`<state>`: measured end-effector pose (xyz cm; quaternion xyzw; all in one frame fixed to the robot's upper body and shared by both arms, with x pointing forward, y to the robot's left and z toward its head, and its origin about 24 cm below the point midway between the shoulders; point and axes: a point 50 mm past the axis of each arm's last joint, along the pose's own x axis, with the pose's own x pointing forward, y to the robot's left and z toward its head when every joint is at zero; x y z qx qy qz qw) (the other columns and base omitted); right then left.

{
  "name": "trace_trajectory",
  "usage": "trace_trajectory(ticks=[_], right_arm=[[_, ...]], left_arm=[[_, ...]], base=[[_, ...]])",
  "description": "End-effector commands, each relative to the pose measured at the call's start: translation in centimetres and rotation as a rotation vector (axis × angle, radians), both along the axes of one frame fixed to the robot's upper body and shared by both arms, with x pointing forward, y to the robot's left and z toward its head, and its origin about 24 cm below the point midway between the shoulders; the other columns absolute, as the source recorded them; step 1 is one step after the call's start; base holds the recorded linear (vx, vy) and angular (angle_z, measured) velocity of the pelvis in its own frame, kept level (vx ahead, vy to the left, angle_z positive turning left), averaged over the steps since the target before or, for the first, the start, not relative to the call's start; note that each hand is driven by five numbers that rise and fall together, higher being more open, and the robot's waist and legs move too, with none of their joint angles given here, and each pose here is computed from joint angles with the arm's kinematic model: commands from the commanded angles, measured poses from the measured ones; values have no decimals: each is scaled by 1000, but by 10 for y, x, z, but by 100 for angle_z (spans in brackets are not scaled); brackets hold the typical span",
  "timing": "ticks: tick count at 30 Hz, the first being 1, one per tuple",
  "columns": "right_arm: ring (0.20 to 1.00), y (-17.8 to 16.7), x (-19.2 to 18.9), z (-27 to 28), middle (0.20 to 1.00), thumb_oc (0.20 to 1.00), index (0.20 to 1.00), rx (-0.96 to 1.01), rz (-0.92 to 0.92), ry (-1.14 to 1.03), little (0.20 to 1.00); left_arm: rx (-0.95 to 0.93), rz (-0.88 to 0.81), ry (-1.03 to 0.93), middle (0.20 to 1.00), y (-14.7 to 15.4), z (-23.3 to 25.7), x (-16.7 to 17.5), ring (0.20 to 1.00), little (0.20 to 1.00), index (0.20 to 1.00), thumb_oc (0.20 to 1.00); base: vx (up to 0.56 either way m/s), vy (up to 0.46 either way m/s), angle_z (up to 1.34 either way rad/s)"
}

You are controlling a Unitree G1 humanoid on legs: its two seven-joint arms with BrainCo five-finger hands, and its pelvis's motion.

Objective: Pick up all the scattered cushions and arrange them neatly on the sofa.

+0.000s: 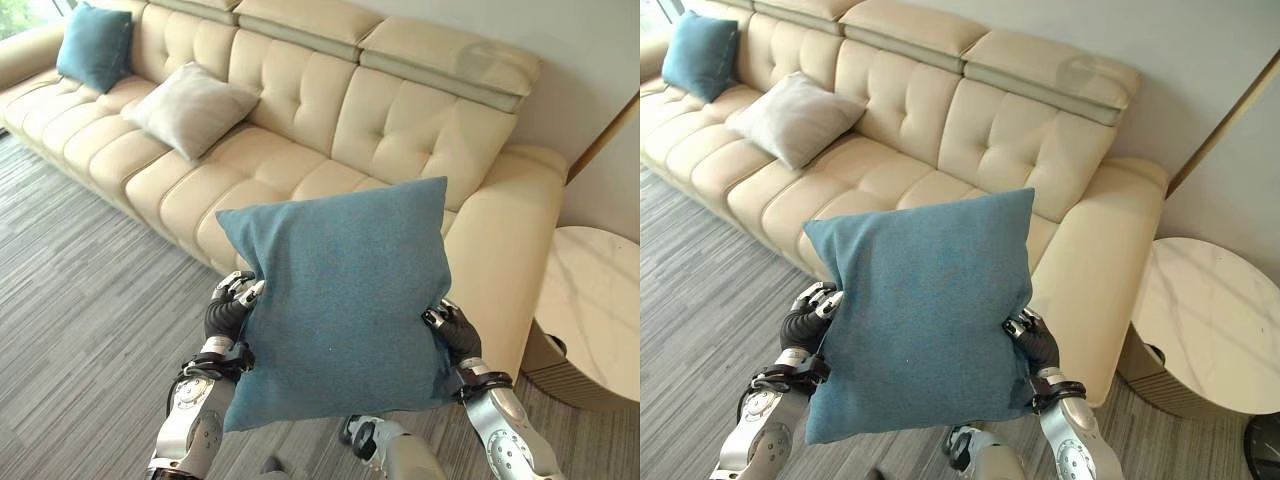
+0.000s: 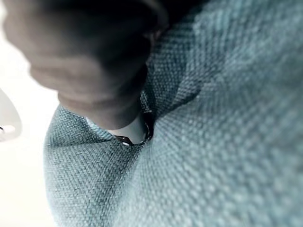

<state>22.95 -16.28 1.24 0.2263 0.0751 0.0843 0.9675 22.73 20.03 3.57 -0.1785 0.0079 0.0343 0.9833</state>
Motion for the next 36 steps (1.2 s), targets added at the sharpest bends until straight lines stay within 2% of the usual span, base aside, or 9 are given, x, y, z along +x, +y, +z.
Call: trace_trajectory(ticks=[1,13,25,36], right_arm=[[200,39,4,56,200,200,200,107,190,-296,200],[200,37,4,51,200,200,200,75,199,-260,200],[200,20,-2,40,200,200,200,15,132,-218,200],[200,51,3,40,200,200,200,85,201,-212,200]], left_arm=[[-82,-137,-248,200,-32,42,9,200,200,200,200],[-87,-106,-220,200,-27,37,1,200,200,200,200],[-61,-156,-208,200,-38,33,3,200,200,200,200],[40,-134,-209,200,-23,39,9,200,200,200,200]], base=[[191,-30,-114],[201,87,-76],[181,305,-20],[98,277,-17]])
